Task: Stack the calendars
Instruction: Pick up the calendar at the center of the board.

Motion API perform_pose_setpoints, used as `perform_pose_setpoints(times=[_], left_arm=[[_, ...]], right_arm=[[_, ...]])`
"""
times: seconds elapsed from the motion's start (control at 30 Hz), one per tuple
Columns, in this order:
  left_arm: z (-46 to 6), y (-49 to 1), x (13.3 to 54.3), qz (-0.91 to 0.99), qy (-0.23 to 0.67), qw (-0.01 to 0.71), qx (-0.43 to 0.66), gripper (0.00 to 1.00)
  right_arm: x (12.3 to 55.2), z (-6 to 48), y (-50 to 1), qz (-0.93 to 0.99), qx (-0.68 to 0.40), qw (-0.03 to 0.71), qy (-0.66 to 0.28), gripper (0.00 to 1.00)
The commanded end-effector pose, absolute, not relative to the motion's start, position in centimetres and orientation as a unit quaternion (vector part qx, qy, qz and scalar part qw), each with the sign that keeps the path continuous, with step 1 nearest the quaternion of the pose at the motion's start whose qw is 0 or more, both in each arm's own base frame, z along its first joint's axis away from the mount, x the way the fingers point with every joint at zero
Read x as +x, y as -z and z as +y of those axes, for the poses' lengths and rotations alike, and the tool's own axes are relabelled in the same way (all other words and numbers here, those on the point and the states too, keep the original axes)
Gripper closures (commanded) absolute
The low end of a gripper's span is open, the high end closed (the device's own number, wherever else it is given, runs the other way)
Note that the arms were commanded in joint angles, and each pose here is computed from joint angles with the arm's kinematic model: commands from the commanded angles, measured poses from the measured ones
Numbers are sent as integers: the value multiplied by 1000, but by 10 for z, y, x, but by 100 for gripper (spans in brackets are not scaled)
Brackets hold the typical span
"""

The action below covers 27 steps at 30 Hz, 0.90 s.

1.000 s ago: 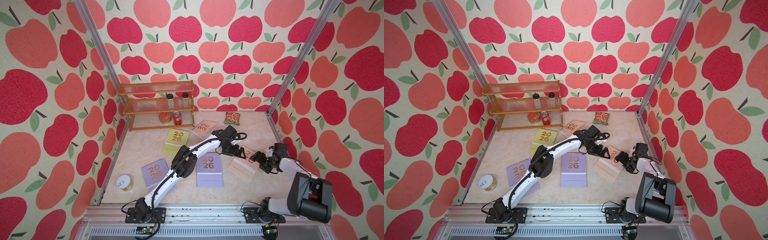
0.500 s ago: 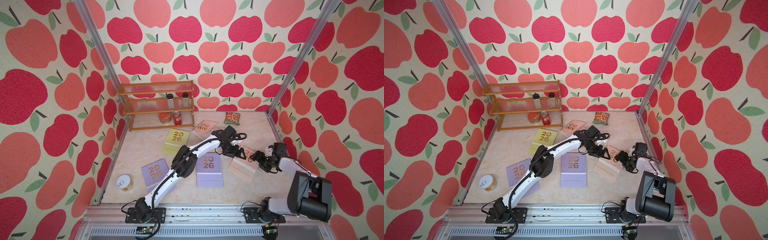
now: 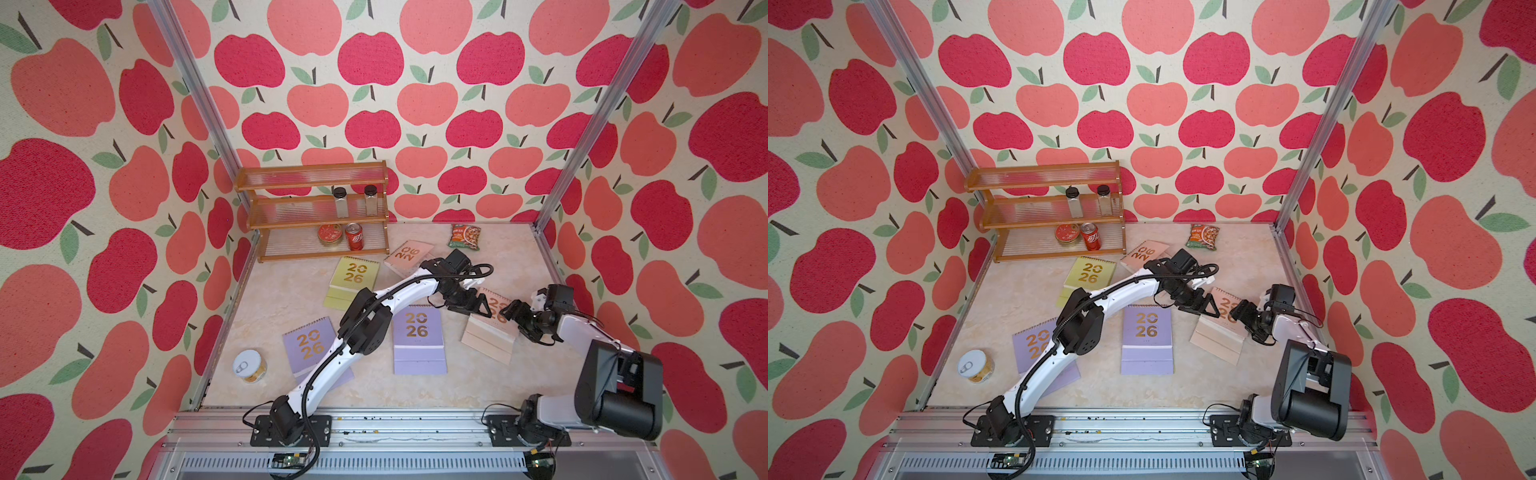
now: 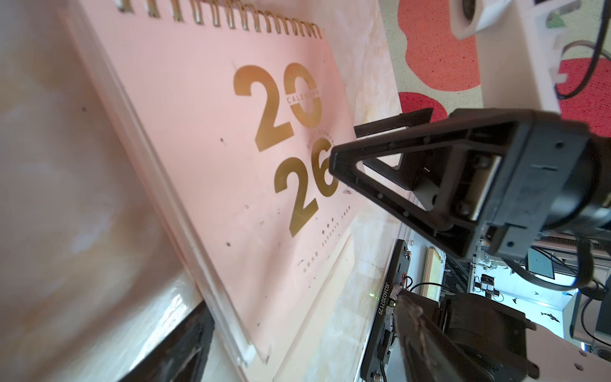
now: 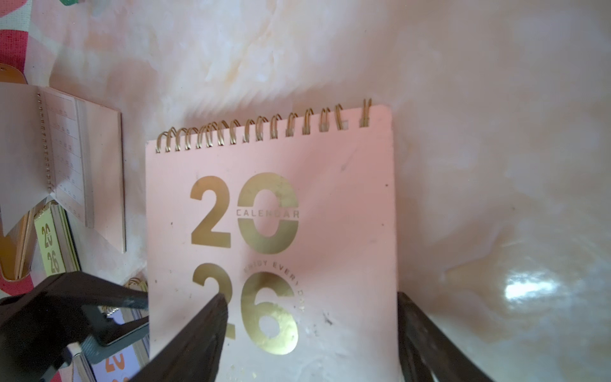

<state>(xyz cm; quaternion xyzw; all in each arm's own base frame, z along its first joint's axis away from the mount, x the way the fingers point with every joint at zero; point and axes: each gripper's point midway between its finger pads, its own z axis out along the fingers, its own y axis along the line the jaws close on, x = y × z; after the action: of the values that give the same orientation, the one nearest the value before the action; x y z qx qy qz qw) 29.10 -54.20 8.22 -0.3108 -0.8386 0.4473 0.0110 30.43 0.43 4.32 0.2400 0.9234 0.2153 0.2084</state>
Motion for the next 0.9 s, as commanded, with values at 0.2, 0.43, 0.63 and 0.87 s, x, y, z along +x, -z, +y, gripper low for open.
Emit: perform_pose_setpoints(times=[0.2, 0.43, 0.63, 0.87], left_arm=[[-560, -128, 273, -791, -507, 1, -342, 28], [-559, -120, 274, -797, -501, 7, -337, 42], [-556, -115, 276, -804, -492, 7, -335, 62], [-550, -117, 285, -813, -481, -6, -328, 100]], right_arm=[[308, 31, -54, 912, 203, 214, -284, 21], [309, 32, -56, 911, 201, 217, -288, 21], [307, 32, -58, 911, 199, 220, -288, 21], [307, 30, -64, 911, 198, 230, -279, 21]])
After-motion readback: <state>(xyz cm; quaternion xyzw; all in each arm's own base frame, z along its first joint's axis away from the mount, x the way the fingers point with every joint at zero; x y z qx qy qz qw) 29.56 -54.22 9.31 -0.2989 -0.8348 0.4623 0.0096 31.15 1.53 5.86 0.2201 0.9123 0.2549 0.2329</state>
